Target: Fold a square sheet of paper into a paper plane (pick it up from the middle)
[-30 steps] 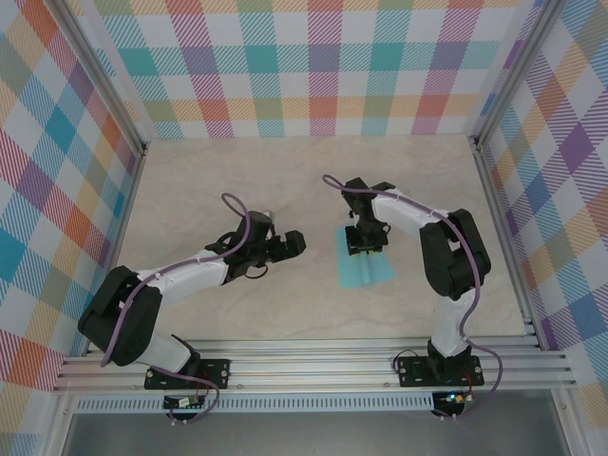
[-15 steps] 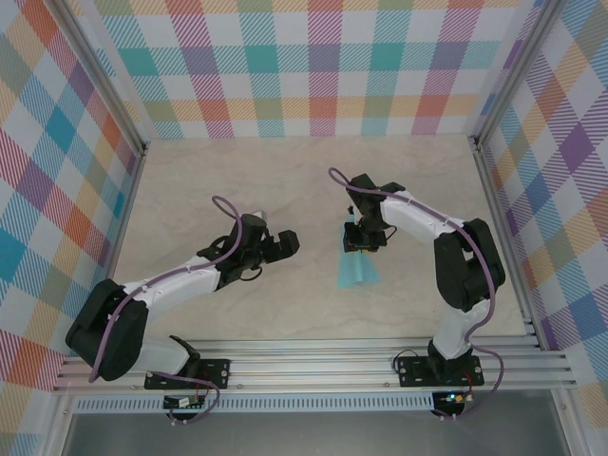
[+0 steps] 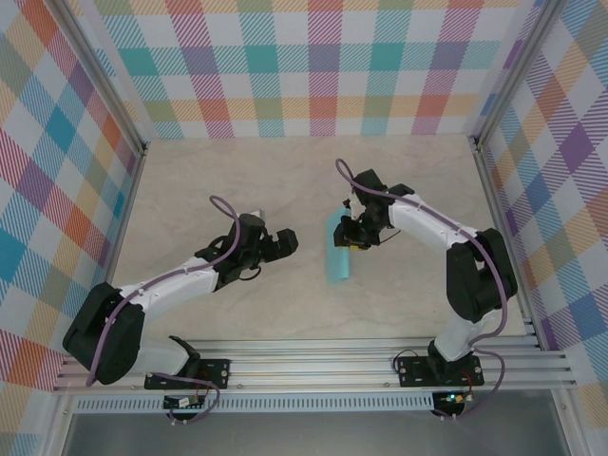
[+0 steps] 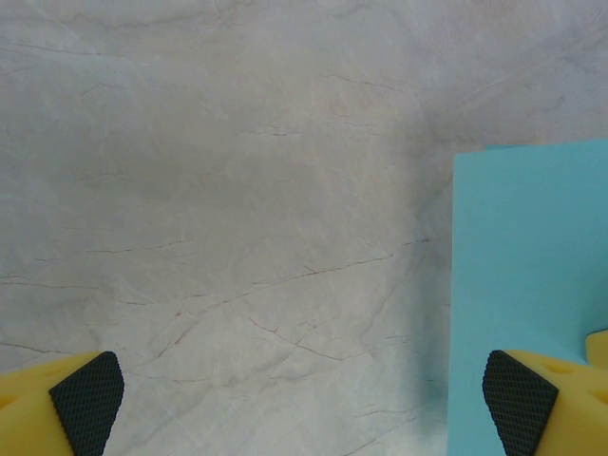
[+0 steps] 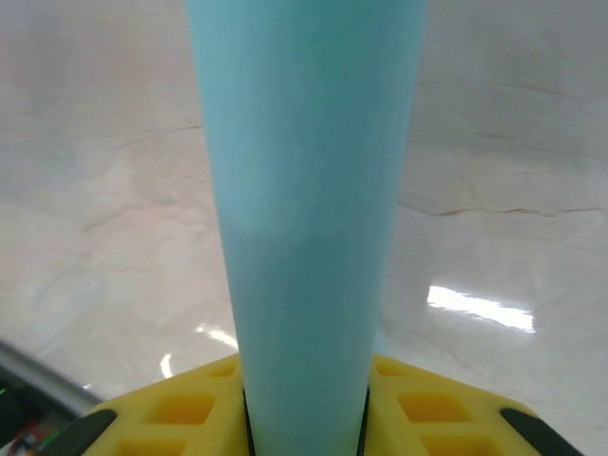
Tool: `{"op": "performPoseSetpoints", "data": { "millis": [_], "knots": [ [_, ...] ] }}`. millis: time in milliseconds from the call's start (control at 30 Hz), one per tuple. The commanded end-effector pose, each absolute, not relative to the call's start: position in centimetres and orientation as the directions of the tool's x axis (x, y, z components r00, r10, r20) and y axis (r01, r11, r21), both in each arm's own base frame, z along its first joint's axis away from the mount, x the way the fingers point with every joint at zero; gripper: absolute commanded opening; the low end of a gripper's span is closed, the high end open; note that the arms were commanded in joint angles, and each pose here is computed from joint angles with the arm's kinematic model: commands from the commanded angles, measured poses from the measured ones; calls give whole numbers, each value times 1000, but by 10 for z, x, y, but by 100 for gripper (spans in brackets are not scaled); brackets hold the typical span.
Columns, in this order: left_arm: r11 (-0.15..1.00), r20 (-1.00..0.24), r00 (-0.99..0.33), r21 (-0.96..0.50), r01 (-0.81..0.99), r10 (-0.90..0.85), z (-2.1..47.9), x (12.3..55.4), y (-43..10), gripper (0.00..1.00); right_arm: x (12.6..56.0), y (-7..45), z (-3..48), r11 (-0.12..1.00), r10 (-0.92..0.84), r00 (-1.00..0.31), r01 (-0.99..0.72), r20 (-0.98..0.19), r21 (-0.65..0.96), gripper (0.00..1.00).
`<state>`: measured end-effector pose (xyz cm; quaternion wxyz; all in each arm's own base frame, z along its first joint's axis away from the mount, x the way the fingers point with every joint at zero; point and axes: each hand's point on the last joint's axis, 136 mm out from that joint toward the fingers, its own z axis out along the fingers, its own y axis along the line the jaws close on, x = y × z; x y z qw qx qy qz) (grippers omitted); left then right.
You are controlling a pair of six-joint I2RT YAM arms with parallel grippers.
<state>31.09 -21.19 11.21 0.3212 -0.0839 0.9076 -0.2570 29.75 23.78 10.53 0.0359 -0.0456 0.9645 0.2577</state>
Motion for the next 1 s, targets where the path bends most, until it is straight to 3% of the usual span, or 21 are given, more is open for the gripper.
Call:
{"op": "performPoseSetpoints", "data": {
  "millis": [0, 200, 600, 833, 967],
  "knots": [
    [855, -539, -786, -517, 25, -302, 114, 302, -213, 100, 294, 268, 137, 708, -72, -994, -110, -84, 697, 32],
    [838, -532, -795, -543, 58, -290, 122, 302, -221, 100, 299, 271, 130, 630, -40, -999, -47, -28, 775, 33],
    [785, -471, -856, -605, 137, -214, 117, 296, -251, 100, 288, 227, 44, 791, 29, -996, 72, 80, 608, 40],
    [772, -453, -874, -615, 162, -177, 113, 296, -263, 98, 289, 203, 42, 852, 38, -999, 48, 31, 521, 57],
    [765, -445, -881, -620, 174, -160, 112, 297, -271, 95, 294, 192, 48, 867, 59, -998, 55, 7, 496, 60]
  ]
}}
